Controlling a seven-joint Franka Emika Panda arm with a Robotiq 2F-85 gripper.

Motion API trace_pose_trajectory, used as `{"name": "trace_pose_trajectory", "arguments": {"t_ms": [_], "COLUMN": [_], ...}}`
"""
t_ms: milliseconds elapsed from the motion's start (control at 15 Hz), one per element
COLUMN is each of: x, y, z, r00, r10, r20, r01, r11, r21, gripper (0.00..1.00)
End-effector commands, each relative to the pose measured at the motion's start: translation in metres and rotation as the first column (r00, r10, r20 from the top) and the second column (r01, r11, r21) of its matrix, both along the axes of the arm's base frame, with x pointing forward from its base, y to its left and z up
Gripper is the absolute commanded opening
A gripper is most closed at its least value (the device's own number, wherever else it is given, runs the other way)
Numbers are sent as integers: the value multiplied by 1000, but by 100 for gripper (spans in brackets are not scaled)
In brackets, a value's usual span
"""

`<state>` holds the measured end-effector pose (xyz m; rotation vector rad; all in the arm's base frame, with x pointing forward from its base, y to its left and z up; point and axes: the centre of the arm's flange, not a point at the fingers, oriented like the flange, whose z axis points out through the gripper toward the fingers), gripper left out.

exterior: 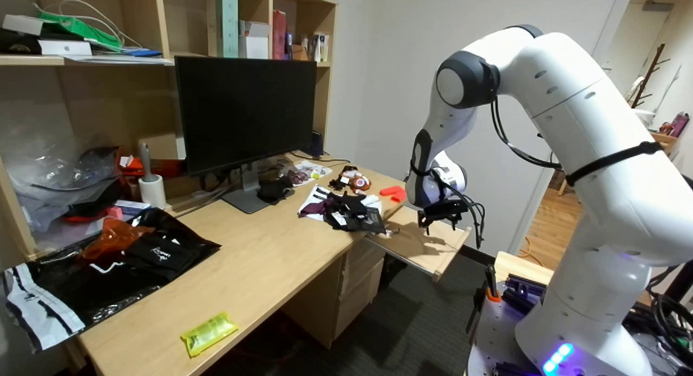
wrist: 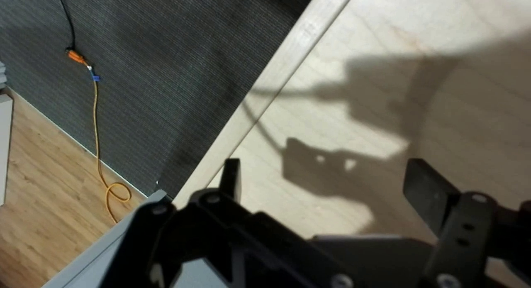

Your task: Move the two tubes from the pullout table to the top of the desk

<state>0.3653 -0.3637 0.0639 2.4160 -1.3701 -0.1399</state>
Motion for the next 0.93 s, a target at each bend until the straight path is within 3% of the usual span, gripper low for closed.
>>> {"name": "trace_pose_trajectory", "arguments": {"t_ms": [0,267,533,867], "x": [-1,22,44,60], "y": [1,9,29,41], "z": [-1,-17,-36,-32], "r00": [1000,988,933,874], "r10": [0,-157,-354,-480], "r20": [-2,10,-58,-77], "r01": [0,157,354,481], "r11": [1000,987,935,877], "r21": [1,-9,-7,-1], "gripper": [100,100,100,100]}}
